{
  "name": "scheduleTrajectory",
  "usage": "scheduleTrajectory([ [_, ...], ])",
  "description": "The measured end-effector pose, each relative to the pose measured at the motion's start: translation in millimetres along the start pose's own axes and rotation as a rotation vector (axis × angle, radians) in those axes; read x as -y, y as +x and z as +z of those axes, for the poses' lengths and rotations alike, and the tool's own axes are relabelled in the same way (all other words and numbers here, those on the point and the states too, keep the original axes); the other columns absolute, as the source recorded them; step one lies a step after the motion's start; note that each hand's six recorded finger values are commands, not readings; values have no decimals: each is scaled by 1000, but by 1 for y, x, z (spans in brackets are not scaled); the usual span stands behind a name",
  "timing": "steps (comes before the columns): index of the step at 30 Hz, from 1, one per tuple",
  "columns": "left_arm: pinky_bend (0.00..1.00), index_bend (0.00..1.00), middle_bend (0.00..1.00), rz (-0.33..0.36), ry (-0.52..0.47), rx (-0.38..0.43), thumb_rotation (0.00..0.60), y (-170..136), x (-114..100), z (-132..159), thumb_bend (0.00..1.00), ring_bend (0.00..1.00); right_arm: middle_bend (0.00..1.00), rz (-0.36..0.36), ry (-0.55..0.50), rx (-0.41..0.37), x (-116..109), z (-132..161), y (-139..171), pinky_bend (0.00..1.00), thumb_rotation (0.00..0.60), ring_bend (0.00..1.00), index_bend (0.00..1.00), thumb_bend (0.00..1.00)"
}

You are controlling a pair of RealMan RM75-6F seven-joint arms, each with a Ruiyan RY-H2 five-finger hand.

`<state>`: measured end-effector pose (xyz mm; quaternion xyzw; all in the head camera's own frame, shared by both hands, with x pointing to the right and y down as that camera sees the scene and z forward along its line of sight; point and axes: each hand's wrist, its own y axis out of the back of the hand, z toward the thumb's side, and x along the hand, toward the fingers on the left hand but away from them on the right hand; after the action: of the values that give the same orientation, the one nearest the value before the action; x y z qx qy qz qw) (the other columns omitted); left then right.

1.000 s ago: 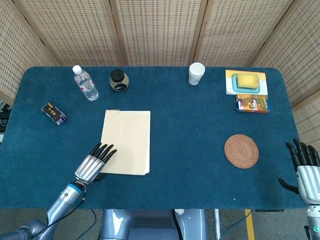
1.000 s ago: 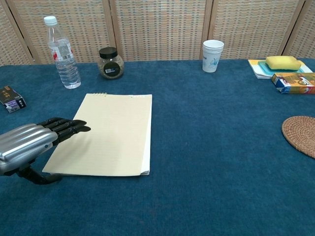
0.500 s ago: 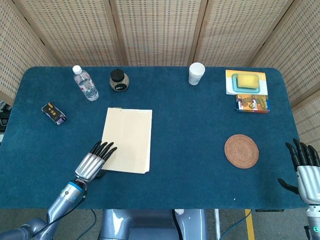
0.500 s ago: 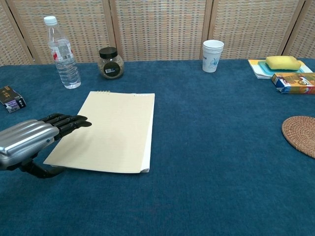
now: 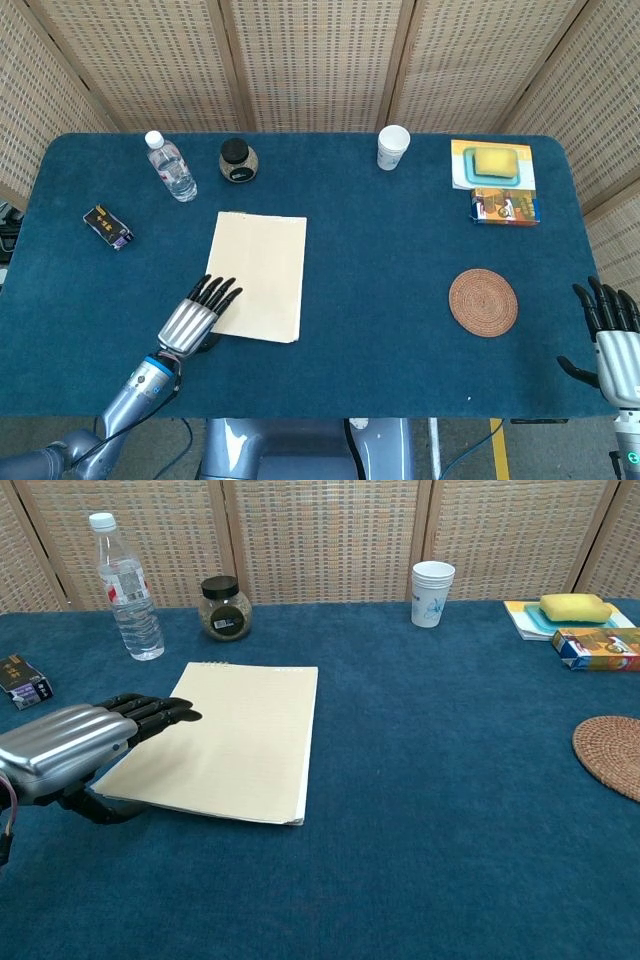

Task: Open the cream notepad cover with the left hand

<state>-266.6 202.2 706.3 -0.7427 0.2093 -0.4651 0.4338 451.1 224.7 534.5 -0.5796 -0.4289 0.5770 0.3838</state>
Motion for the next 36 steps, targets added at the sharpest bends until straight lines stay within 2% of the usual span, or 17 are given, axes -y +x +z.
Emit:
scheduleTrajectory([
  [15,0,0,0,19,9,-1,600,21,-26,10,356,0,0,3,-4,9,0,-3,-2,0,600,0,0,0],
  [27,0,0,0,-21,11,-25,600,31,-14,8,368,0,0,8,-2,9,2,-3,-2,0,600,0,0,0],
  [36,0,0,0,18,5,-37,600,54,-18,8,391,0,0,14,-4,11,4,-3,-3,0,600,0,0,0],
])
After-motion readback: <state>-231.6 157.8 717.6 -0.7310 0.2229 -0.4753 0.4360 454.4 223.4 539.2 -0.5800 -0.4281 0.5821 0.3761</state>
